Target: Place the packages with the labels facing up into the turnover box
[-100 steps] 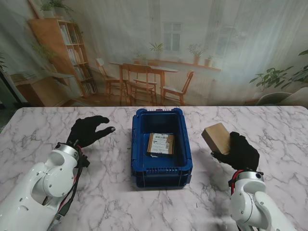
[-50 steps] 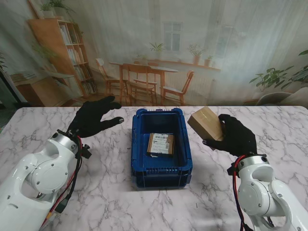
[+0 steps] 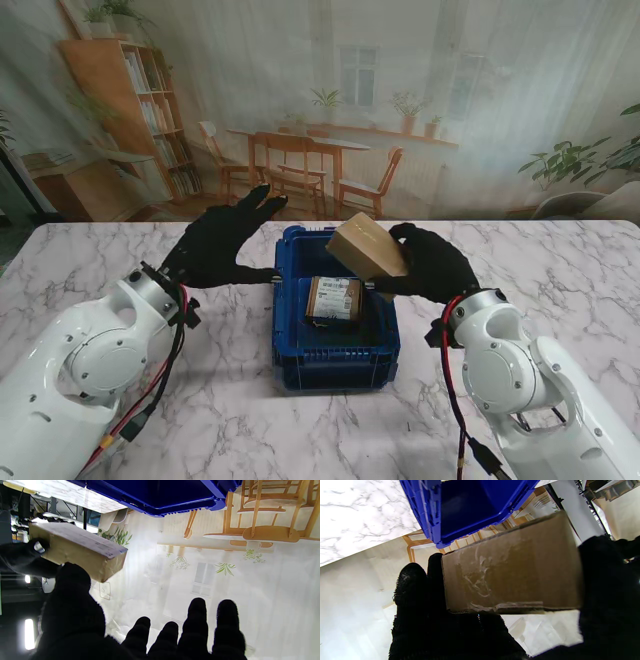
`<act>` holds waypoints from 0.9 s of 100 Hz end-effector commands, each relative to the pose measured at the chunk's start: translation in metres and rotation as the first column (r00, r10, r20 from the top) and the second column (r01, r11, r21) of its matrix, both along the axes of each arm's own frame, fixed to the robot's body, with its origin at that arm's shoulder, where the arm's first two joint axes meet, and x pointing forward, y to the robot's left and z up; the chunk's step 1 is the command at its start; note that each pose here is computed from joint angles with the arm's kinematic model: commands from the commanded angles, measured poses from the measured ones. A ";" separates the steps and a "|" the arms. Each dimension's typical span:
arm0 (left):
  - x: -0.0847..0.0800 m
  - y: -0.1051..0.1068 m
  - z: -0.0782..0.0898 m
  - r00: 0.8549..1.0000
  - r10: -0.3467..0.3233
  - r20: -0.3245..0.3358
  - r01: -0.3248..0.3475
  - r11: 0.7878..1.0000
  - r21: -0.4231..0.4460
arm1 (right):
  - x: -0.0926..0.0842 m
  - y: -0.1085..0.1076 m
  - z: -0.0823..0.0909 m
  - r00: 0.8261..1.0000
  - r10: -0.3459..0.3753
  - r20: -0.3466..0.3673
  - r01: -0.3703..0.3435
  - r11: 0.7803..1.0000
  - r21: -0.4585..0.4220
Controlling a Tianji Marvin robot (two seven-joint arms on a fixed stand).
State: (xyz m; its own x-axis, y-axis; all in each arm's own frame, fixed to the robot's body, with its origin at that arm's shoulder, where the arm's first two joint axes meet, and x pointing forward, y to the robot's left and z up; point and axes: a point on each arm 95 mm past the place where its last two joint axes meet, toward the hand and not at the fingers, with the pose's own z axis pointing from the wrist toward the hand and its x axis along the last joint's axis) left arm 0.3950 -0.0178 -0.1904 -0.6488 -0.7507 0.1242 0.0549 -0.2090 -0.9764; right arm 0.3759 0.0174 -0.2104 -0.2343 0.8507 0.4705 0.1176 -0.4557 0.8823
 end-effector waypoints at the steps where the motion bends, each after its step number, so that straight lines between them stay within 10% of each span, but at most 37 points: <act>1: 0.003 -0.002 -0.002 1.000 -0.012 -0.004 0.013 1.000 0.025 | 0.001 0.007 0.006 1.000 0.024 0.000 -0.024 1.000 0.009; 90: -0.001 -0.029 -0.009 0.988 -0.120 0.093 0.111 0.990 0.090 | 0.020 0.041 0.009 0.981 0.158 -0.109 -0.157 0.987 0.017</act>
